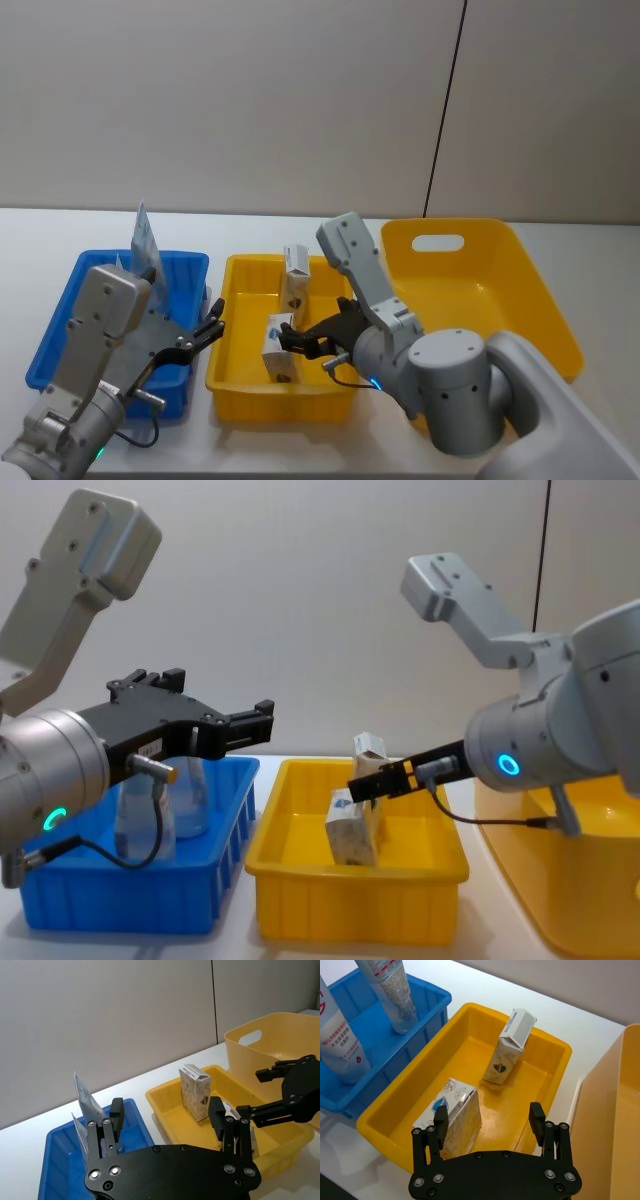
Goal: Bimanual collaborative sorting of washing and personal care products
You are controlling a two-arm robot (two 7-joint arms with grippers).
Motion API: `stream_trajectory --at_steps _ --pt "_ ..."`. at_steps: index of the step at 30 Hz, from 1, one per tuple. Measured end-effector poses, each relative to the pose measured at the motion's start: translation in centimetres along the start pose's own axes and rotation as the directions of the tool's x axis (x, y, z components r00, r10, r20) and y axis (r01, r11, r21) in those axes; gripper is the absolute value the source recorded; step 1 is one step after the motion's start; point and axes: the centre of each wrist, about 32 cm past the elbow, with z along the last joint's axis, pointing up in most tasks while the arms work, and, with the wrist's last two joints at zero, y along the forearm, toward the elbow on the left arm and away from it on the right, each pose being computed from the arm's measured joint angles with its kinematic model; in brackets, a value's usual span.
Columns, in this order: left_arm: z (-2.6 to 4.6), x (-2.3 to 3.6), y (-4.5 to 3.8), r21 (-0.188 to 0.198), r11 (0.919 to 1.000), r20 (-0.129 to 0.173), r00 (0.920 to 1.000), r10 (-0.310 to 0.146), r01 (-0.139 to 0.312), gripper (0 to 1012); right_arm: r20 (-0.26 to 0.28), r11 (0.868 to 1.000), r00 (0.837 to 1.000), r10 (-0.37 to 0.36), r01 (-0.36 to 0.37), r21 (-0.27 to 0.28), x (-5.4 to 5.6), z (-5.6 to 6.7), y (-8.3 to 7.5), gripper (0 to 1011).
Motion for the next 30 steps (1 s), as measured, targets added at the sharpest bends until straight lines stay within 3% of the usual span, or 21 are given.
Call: stream_trajectory --at_steps 11,30 --pt "0.0 0.0 0.0 0.0 1.0 0.0 1.0 0.0 0.0 1001 0.015 1.0 1.0 0.012 -0.012 0.003 -0.1 0.6 1.0 1002" --pt "0.0 0.0 0.0 0.0 1.0 0.0 1.0 0.0 0.0 1001 -0.023 0.999 1.0 0.016 -0.015 0.032 -1.7 1.5 1.1 1001"
